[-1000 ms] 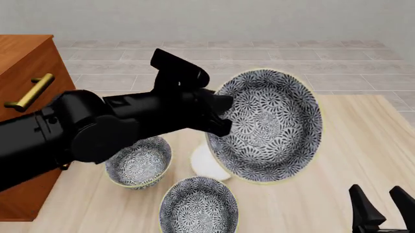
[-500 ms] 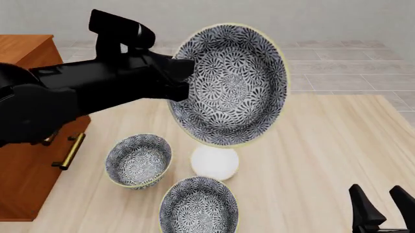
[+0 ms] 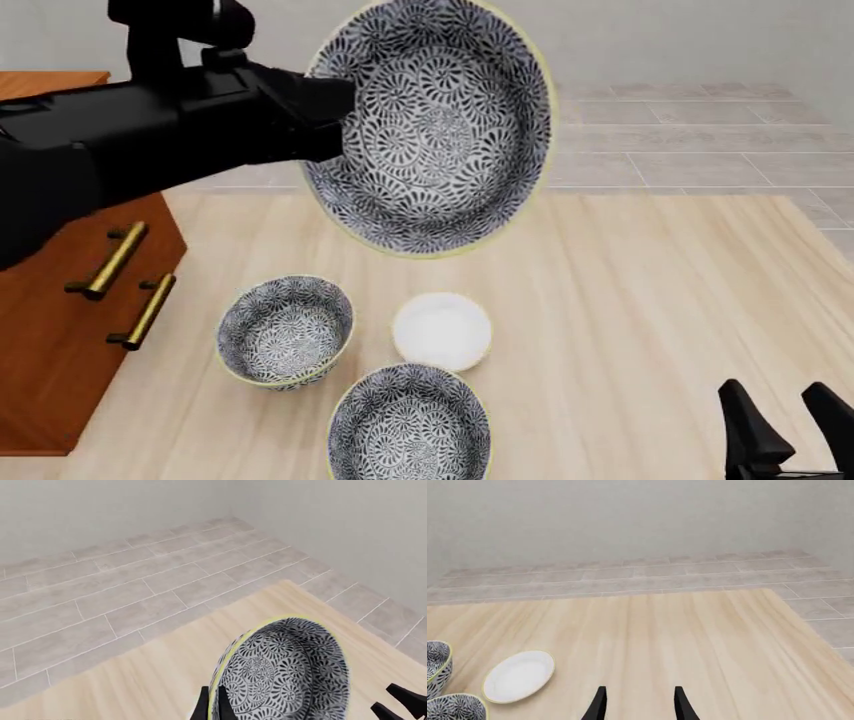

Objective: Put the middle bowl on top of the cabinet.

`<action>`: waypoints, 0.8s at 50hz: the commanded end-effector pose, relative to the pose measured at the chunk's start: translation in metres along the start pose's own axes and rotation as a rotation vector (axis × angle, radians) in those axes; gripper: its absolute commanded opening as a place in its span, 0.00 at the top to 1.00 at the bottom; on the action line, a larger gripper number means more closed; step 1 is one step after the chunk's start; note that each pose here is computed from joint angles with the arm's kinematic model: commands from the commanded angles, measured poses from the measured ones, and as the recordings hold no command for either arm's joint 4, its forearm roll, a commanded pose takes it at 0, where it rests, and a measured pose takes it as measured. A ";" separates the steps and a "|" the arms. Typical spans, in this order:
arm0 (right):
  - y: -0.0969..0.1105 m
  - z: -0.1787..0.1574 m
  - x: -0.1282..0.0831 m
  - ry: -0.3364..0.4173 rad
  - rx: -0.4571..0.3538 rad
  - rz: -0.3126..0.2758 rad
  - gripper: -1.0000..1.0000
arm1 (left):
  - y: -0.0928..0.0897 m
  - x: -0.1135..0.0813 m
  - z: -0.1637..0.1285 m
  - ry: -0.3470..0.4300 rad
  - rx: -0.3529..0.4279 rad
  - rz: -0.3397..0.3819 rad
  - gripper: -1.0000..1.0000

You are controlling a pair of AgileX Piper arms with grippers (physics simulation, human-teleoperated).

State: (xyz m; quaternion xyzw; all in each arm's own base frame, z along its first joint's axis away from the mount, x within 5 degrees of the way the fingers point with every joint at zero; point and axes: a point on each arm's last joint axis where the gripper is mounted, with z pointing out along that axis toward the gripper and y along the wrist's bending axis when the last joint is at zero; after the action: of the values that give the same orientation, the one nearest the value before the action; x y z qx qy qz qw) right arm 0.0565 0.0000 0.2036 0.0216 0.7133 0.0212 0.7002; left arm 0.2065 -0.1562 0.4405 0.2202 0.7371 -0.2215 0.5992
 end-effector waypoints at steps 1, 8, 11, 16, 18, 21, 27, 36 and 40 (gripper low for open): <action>0.000 0.000 0.000 0.000 -0.002 -0.002 0.00 | 0.009 -0.011 -0.011 -0.035 -0.032 -0.023 1.00; 0.000 0.000 0.000 -0.002 -0.005 -0.003 0.00 | 0.016 -0.016 -0.013 -0.045 -0.063 -0.039 1.00; 0.000 0.000 0.000 -0.001 -0.006 -0.004 0.00 | 0.022 -0.017 -0.014 -0.046 -0.083 -0.045 1.00; 0.001 0.000 0.000 -0.003 -0.009 -0.006 0.00 | 0.025 -0.020 -0.016 -0.046 -0.097 -0.057 1.00; 0.001 0.000 0.000 -0.004 -0.013 -0.006 0.00 | 0.026 -0.024 -0.019 -0.042 -0.102 -0.077 1.00; 0.001 0.000 -0.001 -0.007 -0.014 -0.006 0.00 | 0.031 -0.027 -0.020 -0.035 -0.123 -0.092 1.00; 0.001 0.000 -0.001 -0.011 -0.016 -0.006 0.00 | 0.037 -0.034 -0.027 -0.041 -0.155 -0.096 1.00; 0.001 0.000 -0.001 -0.012 -0.014 -0.007 0.00 | 0.047 -0.038 -0.028 -0.034 -0.196 -0.151 1.00; 0.001 0.000 -0.001 -0.014 -0.014 -0.009 0.00 | 0.047 -0.040 -0.029 -0.026 -0.199 -0.189 1.00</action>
State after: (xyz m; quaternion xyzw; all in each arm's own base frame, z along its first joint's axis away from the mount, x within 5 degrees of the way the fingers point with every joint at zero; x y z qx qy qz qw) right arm 0.0565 0.0007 0.2046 0.0147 0.7096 0.0234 0.7041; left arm 0.2187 -0.1112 0.4732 0.1188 0.7593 -0.1966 0.6089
